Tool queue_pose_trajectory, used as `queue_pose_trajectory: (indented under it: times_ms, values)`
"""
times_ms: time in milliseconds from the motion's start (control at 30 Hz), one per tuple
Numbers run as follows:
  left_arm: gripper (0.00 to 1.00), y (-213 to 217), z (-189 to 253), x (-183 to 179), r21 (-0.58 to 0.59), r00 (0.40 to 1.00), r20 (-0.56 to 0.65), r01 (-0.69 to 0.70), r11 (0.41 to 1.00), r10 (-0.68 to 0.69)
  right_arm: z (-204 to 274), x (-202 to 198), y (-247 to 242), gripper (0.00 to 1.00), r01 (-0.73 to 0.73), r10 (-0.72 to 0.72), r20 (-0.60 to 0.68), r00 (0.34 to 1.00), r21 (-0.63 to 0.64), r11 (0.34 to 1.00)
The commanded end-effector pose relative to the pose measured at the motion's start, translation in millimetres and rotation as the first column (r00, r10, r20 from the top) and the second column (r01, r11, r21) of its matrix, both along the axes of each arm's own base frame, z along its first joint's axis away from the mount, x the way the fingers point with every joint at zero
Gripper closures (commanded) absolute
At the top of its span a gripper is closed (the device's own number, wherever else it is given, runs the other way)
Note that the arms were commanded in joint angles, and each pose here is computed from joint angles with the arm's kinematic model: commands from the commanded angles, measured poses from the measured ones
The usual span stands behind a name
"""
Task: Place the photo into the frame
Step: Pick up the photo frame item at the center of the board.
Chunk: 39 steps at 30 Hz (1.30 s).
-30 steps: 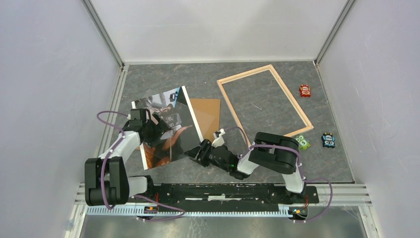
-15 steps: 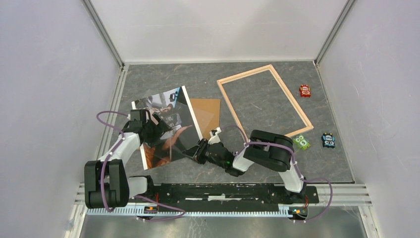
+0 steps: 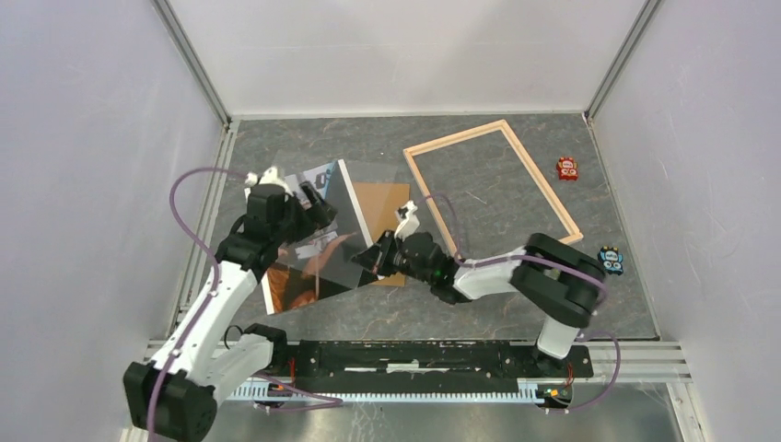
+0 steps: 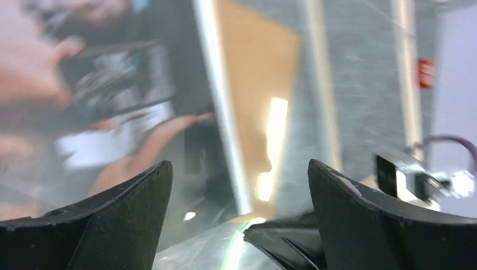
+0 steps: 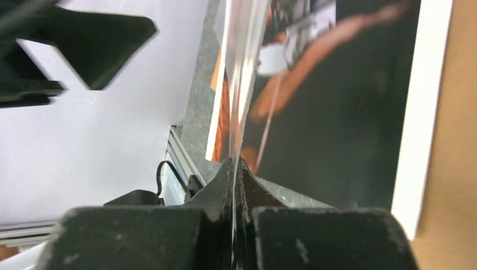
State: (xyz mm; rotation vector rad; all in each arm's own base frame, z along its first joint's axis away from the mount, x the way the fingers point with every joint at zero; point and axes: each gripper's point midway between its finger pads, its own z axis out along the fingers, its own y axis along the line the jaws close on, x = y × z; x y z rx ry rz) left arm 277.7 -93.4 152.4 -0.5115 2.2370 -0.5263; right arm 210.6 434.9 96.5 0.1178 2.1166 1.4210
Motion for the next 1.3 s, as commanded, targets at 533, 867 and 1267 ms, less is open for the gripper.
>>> queue_pose_trajectory:
  times_ms: [533,867,1267]
  values:
    - [0.05,-178,234,39,0.044,0.787,0.482,0.418,0.907,-0.386,59,146,-267,1.00,0.625,-0.620,0.126,0.775,-0.002,0.781]
    - [0.05,-191,189,21,0.157,0.756,0.422,0.483,0.861,-0.501,35,129,-318,1.00,0.793,-0.795,0.078,0.602,0.063,0.606]
    - [0.05,-186,196,9,0.229,0.733,0.458,0.449,0.864,-0.503,20,116,-335,1.00,0.848,-0.850,-0.012,0.527,0.081,0.524]
